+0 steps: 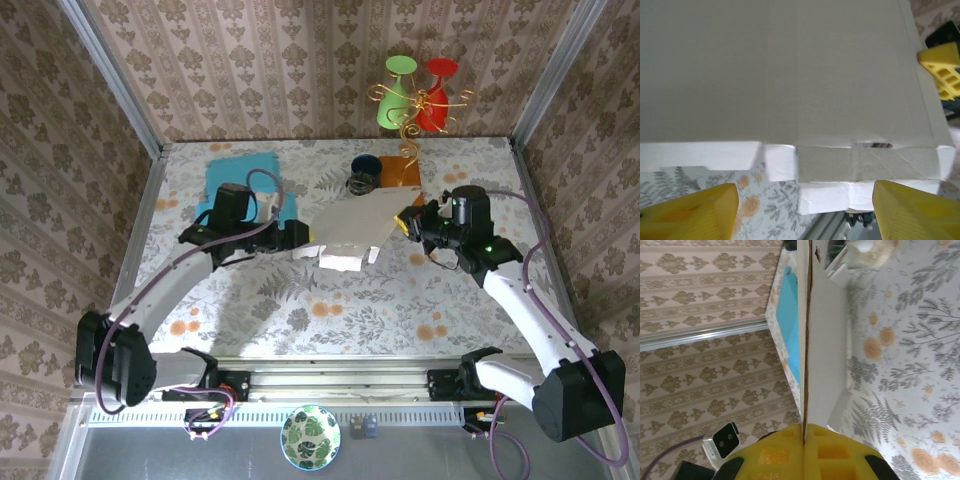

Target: Fold the paper box

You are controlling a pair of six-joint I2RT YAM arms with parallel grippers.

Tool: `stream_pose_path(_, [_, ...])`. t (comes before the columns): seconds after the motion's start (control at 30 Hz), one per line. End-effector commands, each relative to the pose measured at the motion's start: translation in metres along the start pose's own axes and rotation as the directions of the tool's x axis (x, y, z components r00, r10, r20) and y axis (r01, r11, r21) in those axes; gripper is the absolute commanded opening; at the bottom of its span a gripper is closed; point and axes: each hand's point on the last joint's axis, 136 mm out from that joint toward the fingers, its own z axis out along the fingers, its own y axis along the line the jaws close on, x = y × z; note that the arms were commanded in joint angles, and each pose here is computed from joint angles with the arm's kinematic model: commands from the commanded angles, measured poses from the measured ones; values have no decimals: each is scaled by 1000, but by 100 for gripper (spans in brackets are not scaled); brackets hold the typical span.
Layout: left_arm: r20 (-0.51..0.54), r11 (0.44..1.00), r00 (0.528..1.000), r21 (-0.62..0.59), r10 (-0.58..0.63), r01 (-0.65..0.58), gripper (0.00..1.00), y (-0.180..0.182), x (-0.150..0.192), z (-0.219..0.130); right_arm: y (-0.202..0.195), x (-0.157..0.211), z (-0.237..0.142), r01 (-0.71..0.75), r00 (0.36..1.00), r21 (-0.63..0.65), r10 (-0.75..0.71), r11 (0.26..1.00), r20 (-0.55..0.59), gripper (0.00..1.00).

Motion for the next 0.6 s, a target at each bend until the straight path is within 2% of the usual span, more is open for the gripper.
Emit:
stream_pose_path(0.0, [88,997,996,-74,-14,21,72,13,-13,-18,14,-2,-15,-33,998,26,32,999,51,0])
stream_pose_path(0.17, [191,989,981,-143,-7,35,69,21,-36,-39,50,-3,-45,-14,990,36,9,999,138,0])
stream_pose_path(0.4, [206,989,978,-135,-37,66,63,20,-48,-37,61,0,-97,-72,951,174,15,982,308,0])
stream_pose_path(0.5, [199,988,978,-130,-56,84,59,20,-52,-34,60,4,-96,-123,937,228,37,966,348,0])
stream_pose_path(0.57, [186,987,980,-130,-65,90,58,21,-52,-31,58,5,-81,-141,932,237,48,961,359,0])
